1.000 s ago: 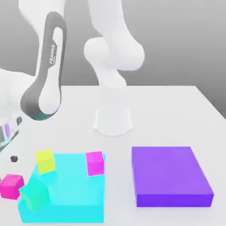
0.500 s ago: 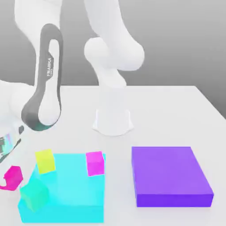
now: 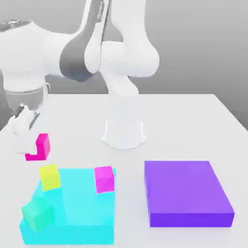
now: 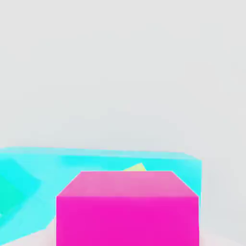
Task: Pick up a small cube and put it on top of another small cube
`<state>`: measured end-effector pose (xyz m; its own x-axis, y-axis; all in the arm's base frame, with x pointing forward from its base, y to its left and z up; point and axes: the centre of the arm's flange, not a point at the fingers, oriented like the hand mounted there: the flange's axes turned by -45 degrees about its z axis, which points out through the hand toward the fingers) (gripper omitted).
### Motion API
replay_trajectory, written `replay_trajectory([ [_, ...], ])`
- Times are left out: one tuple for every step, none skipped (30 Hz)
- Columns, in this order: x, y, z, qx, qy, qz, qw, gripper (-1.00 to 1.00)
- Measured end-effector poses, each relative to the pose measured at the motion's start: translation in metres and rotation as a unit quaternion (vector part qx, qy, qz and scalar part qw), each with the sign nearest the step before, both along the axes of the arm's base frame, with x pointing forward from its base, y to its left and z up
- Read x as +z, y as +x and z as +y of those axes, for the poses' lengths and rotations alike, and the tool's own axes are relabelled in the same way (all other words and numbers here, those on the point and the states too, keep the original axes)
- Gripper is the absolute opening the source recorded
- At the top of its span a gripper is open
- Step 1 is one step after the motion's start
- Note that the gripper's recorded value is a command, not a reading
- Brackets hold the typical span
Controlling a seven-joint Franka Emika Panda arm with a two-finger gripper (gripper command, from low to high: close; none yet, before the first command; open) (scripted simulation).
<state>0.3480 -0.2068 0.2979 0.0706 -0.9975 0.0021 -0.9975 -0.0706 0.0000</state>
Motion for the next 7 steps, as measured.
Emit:
replay_trajectory([
  [-0.011, 0.000, 0.001, 0.001, 0.000, 0.000, 1.000, -1.00],
  [-0.022, 0.000, 0.001, 0.002, 0.000, 0.000, 1.000, -1.00],
  [-0.035, -0.001, 0.002, 0.002, 0.001, -0.001, 1.000, -1.00],
  [-0.044, -0.001, 0.002, 0.002, 0.001, -0.001, 1.000, 1.00],
  [-0.044, -0.001, 0.002, 0.002, 0.001, -0.001, 1.000, 1.00],
  [-0.044, -0.001, 0.002, 0.002, 0.001, -0.001, 1.000, 1.00],
  [-0.044, -0.001, 0.002, 0.002, 0.001, -0.001, 1.000, 1.00],
])
